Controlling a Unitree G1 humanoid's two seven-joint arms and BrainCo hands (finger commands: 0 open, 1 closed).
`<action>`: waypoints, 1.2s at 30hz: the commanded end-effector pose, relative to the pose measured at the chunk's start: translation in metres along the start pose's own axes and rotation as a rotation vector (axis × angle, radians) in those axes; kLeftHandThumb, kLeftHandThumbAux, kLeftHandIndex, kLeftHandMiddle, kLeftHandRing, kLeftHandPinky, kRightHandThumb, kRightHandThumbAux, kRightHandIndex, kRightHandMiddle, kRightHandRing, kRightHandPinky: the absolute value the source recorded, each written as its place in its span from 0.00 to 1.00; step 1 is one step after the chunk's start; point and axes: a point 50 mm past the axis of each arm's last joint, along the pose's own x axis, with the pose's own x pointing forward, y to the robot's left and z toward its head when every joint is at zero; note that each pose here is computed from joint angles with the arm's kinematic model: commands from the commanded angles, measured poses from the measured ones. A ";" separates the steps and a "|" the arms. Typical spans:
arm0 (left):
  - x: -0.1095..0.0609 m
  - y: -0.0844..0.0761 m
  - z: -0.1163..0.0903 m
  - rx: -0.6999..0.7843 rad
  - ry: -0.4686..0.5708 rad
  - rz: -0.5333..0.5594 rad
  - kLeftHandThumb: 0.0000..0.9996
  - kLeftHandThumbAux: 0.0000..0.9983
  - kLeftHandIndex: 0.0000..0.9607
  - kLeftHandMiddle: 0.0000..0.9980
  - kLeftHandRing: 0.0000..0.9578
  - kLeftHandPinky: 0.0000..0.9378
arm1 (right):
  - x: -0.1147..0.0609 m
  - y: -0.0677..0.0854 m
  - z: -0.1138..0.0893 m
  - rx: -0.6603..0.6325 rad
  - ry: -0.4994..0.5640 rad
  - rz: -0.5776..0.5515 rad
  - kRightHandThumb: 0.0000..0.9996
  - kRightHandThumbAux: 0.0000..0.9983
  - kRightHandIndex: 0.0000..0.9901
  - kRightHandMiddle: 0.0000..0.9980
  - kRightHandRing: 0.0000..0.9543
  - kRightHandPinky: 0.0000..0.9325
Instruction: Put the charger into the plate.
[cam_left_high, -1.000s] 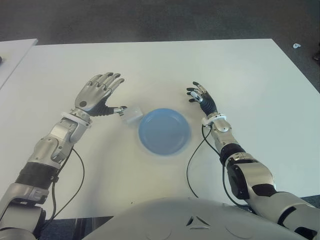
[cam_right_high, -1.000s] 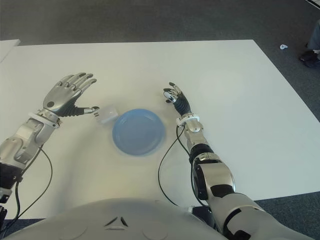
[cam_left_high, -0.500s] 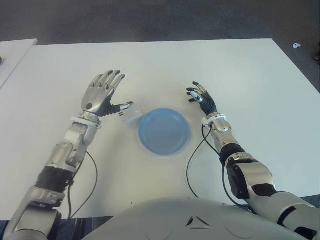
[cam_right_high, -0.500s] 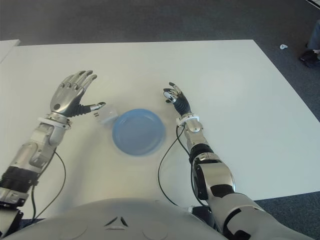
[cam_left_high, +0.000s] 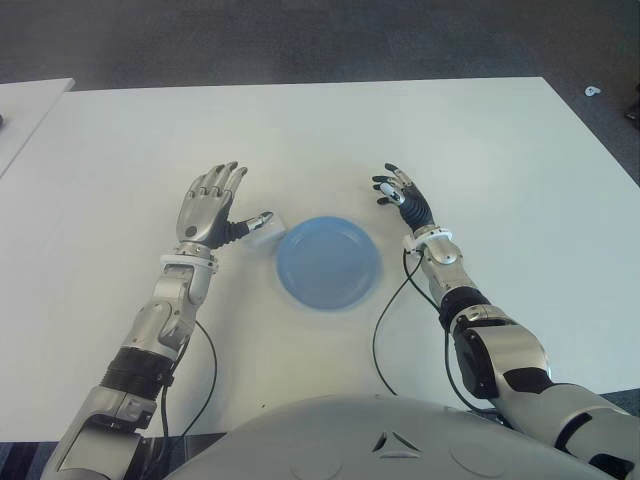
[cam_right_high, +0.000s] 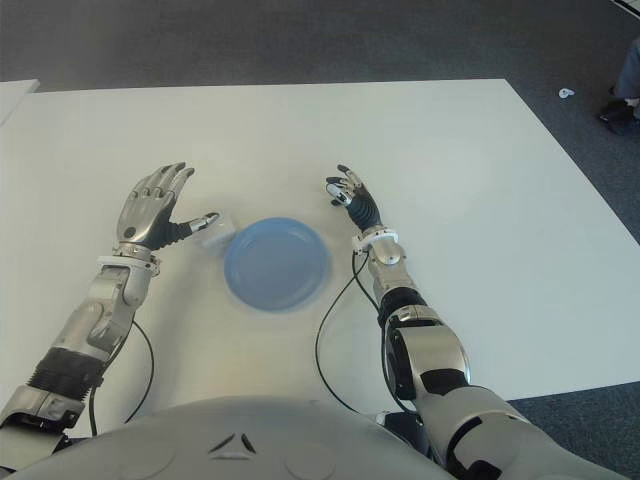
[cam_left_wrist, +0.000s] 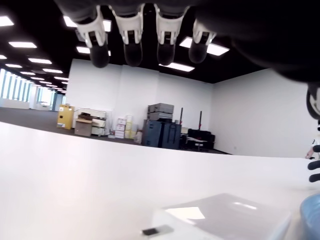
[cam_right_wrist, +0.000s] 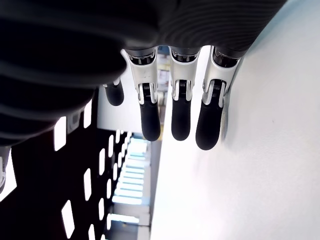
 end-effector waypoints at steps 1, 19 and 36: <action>-0.004 -0.006 0.000 0.013 0.008 -0.066 0.33 0.17 0.00 0.00 0.00 0.00 | -0.025 0.012 -0.043 0.034 0.204 0.028 0.00 0.41 0.02 0.26 0.25 0.16; -0.010 -0.013 -0.003 0.025 -0.001 -0.201 0.31 0.13 0.00 0.00 0.00 0.00 | -0.024 0.013 -0.042 0.032 0.204 0.020 0.00 0.41 0.02 0.26 0.24 0.15; -0.012 -0.016 -0.004 0.025 -0.009 -0.239 0.30 0.13 0.00 0.00 0.00 0.00 | -0.023 0.014 -0.041 0.031 0.201 0.020 0.00 0.42 0.03 0.26 0.24 0.15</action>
